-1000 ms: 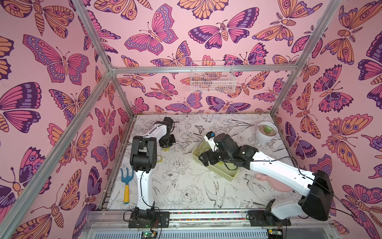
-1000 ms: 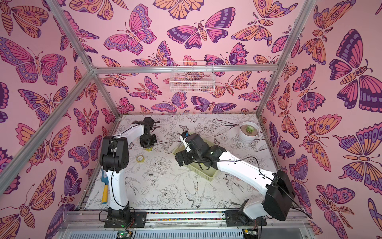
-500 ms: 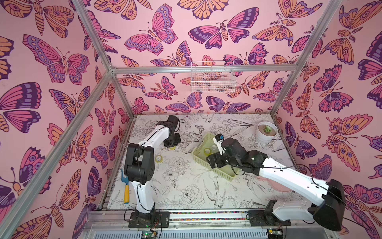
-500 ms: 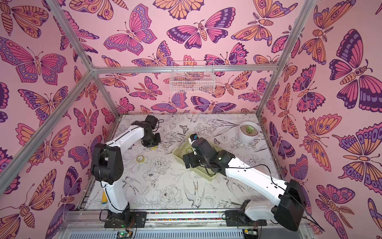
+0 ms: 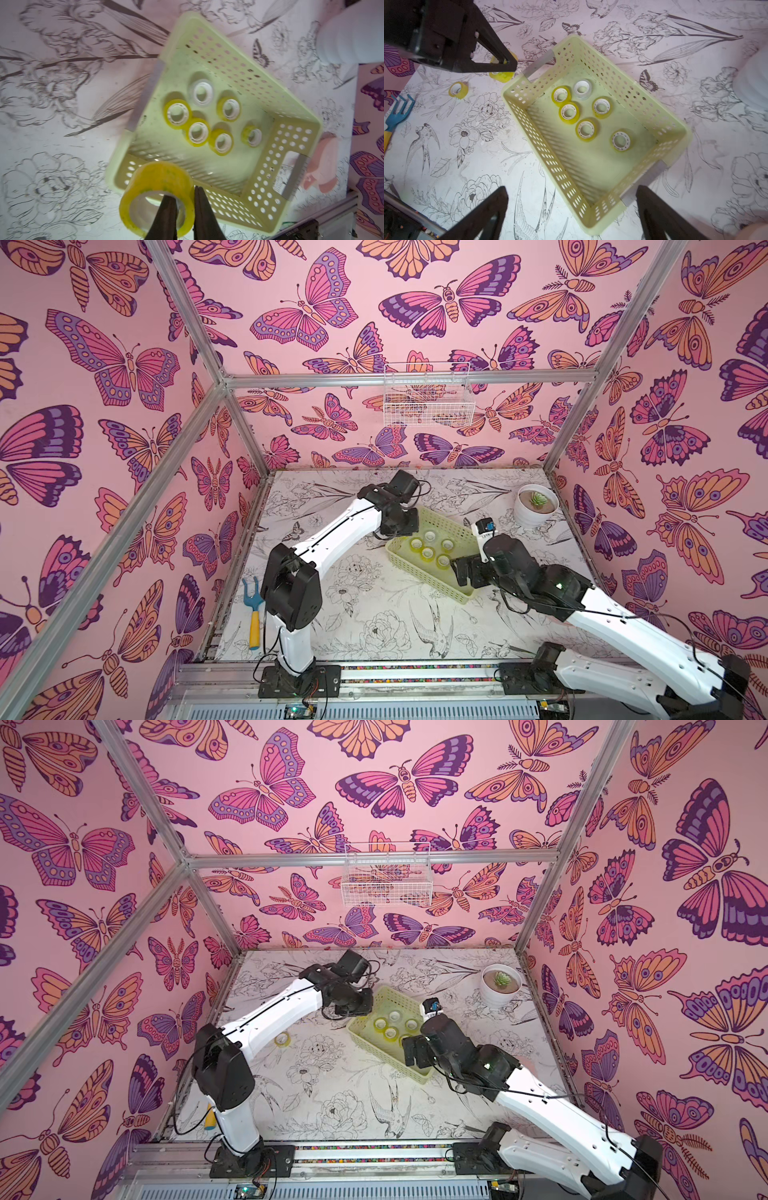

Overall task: Put the transparent tape into the storage box
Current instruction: Place the tape in the storage box.

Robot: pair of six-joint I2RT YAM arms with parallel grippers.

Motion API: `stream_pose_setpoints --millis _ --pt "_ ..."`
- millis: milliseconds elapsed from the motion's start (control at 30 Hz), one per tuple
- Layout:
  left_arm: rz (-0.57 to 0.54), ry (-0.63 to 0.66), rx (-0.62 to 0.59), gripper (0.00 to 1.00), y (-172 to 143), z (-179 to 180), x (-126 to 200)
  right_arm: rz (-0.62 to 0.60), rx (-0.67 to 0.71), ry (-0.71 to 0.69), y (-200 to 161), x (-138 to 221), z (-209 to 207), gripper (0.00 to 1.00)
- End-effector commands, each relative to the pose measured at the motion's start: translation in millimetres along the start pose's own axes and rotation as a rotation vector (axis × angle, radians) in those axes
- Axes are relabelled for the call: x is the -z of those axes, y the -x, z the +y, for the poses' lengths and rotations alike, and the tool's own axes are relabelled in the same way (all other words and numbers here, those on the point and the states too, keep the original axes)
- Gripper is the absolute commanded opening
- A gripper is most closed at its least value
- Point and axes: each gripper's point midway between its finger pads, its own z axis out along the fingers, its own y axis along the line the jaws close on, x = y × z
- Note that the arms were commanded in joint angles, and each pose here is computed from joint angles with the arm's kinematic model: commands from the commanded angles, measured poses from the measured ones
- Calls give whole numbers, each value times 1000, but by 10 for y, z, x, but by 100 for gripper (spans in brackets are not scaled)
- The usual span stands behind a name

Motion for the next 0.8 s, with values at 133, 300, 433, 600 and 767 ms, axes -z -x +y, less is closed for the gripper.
stream_pose_setpoints --millis 133,300,433,600,767 --pt "167 -41 -62 10 -498 -572 -476 -1 -53 -110 -199 248 -376 99" --pt "237 -67 -117 10 -780 -881 -732 6 -89 -120 -331 404 -499 99" --pt "295 -88 -150 10 -990 -1051 -912 -4 -128 -130 -439 538 -619 99" --pt "338 -67 -163 10 -1168 -1067 -1105 -2 -157 -107 -526 595 -641 99" --pt "375 -42 -158 11 -1273 -1011 -1314 21 -150 -80 -552 569 -582 99"
